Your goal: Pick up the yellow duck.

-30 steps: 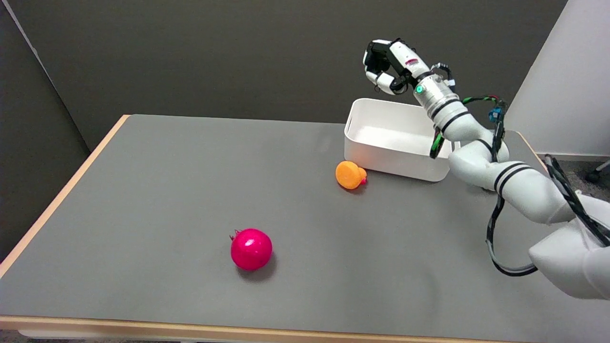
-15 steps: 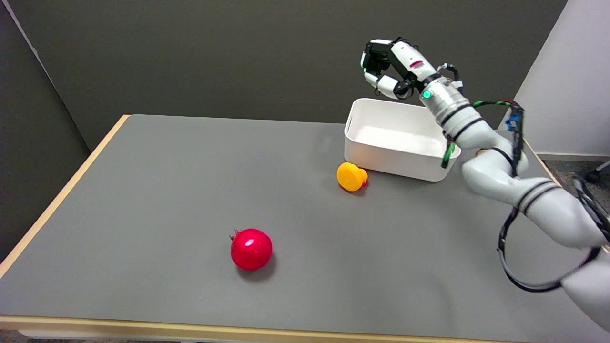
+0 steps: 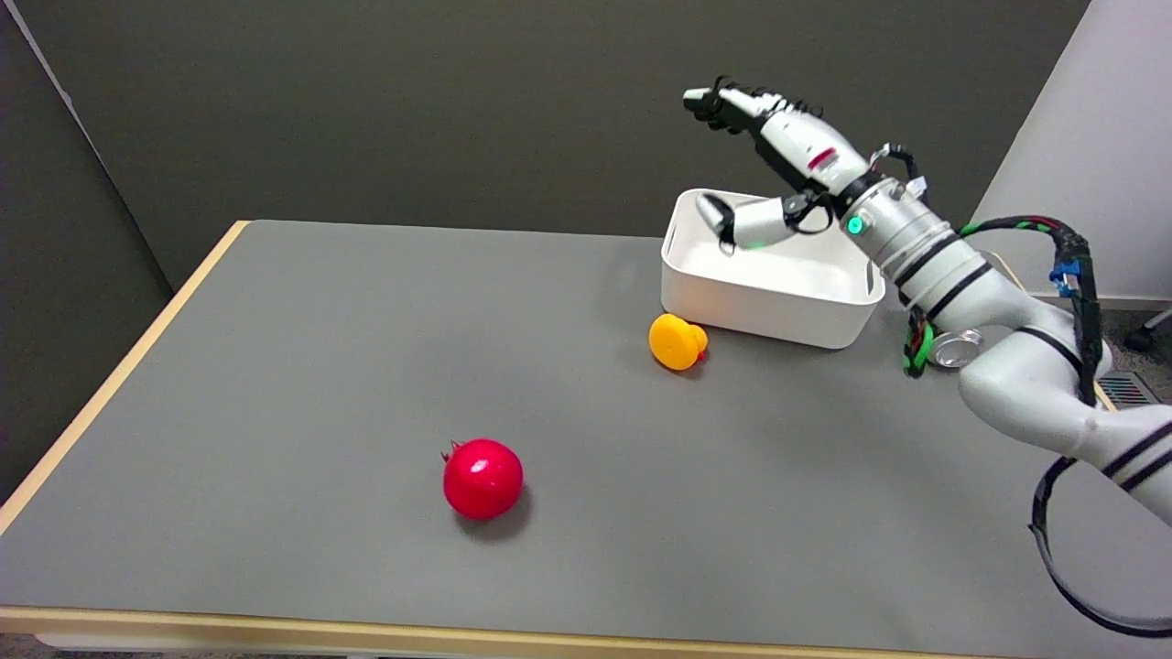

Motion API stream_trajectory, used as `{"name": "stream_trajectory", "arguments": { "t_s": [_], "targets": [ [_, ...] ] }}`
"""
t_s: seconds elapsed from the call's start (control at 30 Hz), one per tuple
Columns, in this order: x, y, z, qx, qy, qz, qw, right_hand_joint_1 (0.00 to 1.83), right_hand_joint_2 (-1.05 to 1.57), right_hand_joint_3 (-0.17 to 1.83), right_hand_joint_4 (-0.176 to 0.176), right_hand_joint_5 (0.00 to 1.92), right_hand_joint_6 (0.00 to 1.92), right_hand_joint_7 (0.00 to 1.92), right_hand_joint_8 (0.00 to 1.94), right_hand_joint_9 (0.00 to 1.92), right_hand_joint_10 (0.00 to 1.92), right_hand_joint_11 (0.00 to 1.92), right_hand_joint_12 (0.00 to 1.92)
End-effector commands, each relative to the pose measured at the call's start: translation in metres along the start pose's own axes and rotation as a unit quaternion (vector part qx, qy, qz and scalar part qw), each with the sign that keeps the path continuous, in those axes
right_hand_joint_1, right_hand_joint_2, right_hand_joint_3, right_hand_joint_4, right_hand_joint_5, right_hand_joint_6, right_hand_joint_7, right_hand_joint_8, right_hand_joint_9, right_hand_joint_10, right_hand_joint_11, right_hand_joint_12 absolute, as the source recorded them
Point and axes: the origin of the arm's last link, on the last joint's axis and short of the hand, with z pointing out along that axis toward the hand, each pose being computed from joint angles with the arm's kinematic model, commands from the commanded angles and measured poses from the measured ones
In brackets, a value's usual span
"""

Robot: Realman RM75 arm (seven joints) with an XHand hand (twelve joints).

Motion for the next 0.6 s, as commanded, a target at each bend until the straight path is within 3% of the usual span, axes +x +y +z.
{"name": "stream_trajectory", "arguments": {
  "t_s": [0.03, 0.27, 0.33, 0.4, 0.47, 0.57, 0.6],
  "targets": [
    [-0.054, -0.036, -0.033, -0.005, -0.13, -0.082, 0.988, 0.83, 0.63, 1.02, -0.018, 0.09, 0.32, 0.12, 0.3, 0.04, 0.66, 0.01, 1.13],
    [-0.089, -0.044, -0.017, 0.025, -0.192, -0.178, 0.965, 0.84, 0.62, 1.02, -0.016, 0.07, 0.32, 0.07, 0.24, 0.0, 0.53, 0.0, 1.06],
    [-0.097, -0.045, -0.013, 0.032, -0.211, -0.207, 0.955, 1.06, 0.61, 1.03, -0.023, 0.03, 0.34, 0.04, 0.28, 0.0, 0.51, 0.04, 0.91],
    [-0.106, -0.044, -0.012, 0.034, -0.234, -0.229, 0.944, 1.07, 0.61, 1.03, -0.023, 0.03, 0.31, 0.04, 0.28, 0.0, 0.51, 0.04, 0.91],
    [-0.113, -0.044, -0.014, 0.035, -0.25, -0.232, 0.939, 0.94, 0.62, 1.02, -0.024, 0.04, 0.26, 0.06, 0.26, 0.0, 0.52, 0.01, 1.01],
    [-0.118, -0.044, -0.016, 0.035, -0.255, -0.229, 0.939, 1.04, 0.61, 1.03, -0.037, 0.03, 0.22, 0.04, 0.29, 0.0, 0.54, 0.04, 0.94],
    [-0.118, -0.045, -0.016, 0.034, -0.254, -0.226, 0.94, 0.95, 0.62, 1.03, -0.037, 0.04, 0.21, 0.05, 0.27, 0.0, 0.56, 0.01, 1.01]
  ]
}}
